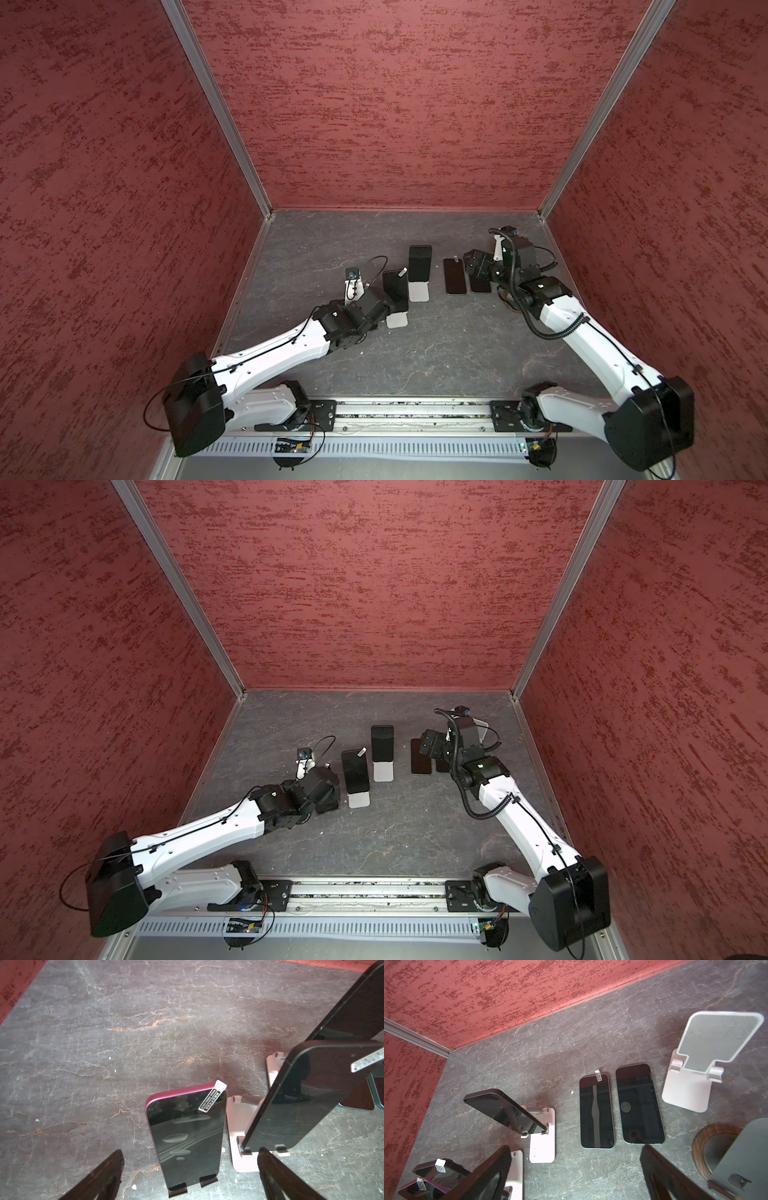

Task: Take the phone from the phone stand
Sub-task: 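Set the dark stand down and raise the right gripper while the left gripper lifts back, then lower the left gripper onto the magenta-edged phone's top edge and close it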

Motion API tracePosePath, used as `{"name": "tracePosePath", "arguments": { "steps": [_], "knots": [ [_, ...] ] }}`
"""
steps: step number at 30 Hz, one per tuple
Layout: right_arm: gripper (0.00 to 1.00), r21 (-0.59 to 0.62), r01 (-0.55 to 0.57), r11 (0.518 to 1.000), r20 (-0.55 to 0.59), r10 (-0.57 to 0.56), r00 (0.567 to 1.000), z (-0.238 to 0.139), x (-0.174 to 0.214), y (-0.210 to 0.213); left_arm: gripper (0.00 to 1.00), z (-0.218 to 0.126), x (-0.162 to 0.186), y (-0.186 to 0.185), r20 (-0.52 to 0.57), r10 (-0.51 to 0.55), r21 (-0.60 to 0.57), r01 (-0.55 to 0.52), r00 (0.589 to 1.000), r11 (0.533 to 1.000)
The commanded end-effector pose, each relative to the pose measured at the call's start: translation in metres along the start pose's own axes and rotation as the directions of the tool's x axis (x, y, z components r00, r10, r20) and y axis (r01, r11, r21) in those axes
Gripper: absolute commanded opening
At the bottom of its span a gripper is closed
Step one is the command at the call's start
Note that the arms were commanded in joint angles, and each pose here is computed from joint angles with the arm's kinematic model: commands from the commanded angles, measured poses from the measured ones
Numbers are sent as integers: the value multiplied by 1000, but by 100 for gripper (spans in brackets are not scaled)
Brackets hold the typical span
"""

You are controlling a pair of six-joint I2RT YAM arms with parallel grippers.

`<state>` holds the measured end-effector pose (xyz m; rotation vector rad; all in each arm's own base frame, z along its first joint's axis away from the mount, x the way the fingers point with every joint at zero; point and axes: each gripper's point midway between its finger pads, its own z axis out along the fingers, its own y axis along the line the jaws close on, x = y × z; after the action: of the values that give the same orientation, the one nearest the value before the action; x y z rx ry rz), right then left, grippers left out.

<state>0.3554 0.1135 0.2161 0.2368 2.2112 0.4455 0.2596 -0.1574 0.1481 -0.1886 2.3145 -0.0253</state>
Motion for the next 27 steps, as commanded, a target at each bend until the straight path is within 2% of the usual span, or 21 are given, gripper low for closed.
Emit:
{"name": "tracePosePath", "arguments": {
  "steps": [1,27],
  "knots": [
    [99,3,16,1000,7,-16,1000,4,2,0,100,0,-3,-1,-24,-34,-8,34,999,999],
    [99,43,107,993,-59,-105,993,22,25,-15,93,36,18,-4,-110,-19,-109,7,994,994]
  ]
}}
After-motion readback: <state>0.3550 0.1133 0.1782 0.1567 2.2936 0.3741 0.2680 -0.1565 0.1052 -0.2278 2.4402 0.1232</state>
